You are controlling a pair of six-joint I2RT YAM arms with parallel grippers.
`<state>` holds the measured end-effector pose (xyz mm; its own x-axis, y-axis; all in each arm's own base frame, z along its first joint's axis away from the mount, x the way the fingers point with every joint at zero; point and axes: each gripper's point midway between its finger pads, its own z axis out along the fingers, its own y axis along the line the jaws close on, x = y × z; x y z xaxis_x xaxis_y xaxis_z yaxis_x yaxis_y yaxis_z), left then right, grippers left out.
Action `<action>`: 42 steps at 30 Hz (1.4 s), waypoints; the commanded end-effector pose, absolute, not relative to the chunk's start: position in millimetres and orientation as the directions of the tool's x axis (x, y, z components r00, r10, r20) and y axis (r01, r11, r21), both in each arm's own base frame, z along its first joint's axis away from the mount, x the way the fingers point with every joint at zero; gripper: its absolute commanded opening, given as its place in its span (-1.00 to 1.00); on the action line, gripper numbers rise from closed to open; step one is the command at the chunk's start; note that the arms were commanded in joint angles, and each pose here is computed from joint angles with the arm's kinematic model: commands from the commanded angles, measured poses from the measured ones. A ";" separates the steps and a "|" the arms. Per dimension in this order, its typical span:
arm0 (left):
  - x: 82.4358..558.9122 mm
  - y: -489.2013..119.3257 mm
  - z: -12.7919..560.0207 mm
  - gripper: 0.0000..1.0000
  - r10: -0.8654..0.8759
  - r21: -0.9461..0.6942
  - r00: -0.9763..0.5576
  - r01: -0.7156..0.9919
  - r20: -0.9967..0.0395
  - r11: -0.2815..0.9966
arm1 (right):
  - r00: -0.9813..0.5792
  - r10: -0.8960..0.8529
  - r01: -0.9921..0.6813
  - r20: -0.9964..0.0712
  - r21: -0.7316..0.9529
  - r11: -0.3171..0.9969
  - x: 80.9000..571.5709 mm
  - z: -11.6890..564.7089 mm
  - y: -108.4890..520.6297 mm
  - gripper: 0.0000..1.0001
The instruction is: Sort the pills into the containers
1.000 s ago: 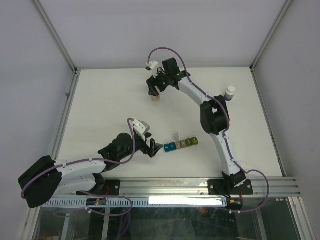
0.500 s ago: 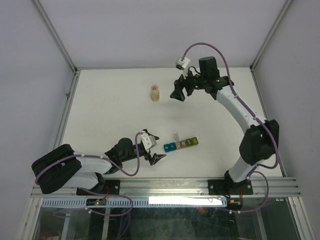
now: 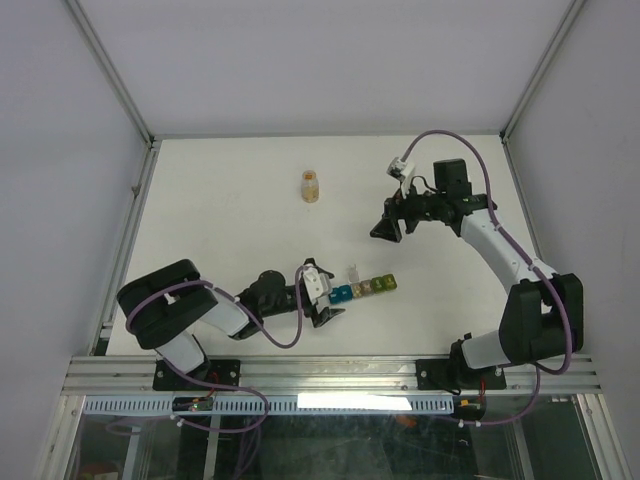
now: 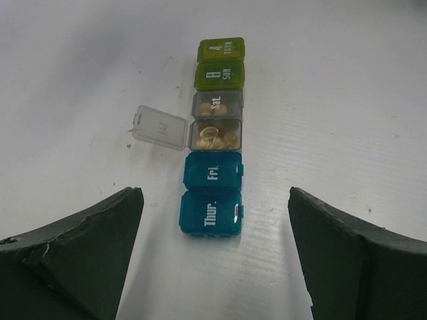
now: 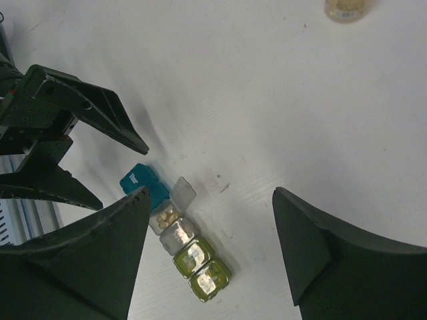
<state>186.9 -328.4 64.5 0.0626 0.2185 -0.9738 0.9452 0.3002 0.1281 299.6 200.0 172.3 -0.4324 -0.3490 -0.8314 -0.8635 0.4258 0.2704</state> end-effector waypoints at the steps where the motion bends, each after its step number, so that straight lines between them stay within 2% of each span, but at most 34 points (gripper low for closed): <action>1: 189.9 -353.1 91.4 0.80 0.130 0.191 0.162 0.947 -0.978 0.259 | -0.389 -0.302 -0.886 -0.870 0.263 0.383 306.7 188.0 201.5 0.44; 20: 197.9 -365.9 57.5 0.43 0.209 0.155 0.101 0.954 -0.973 0.256 | -0.518 -0.351 -0.823 -0.780 0.344 0.452 320.6 139.2 198.5 0.14; 32: 196.6 -366.8 47.4 0.37 0.229 0.144 0.087 0.959 -0.970 0.244 | -0.548 -0.402 -0.818 -0.734 0.368 0.442 314.9 116.4 210.4 0.08; 42: 197.6 -368.2 40.3 0.06 0.248 0.132 0.069 0.961 -0.966 0.243 | -0.570 -0.433 -0.807 -0.698 0.379 0.452 314.0 100.3 212.9 0.00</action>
<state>199.2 -357.5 29.3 0.0349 0.2840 -0.9582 0.9560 0.2701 0.1149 302.0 206.2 90.2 -0.6028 -0.4291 -0.6727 -0.7870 0.4585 0.4128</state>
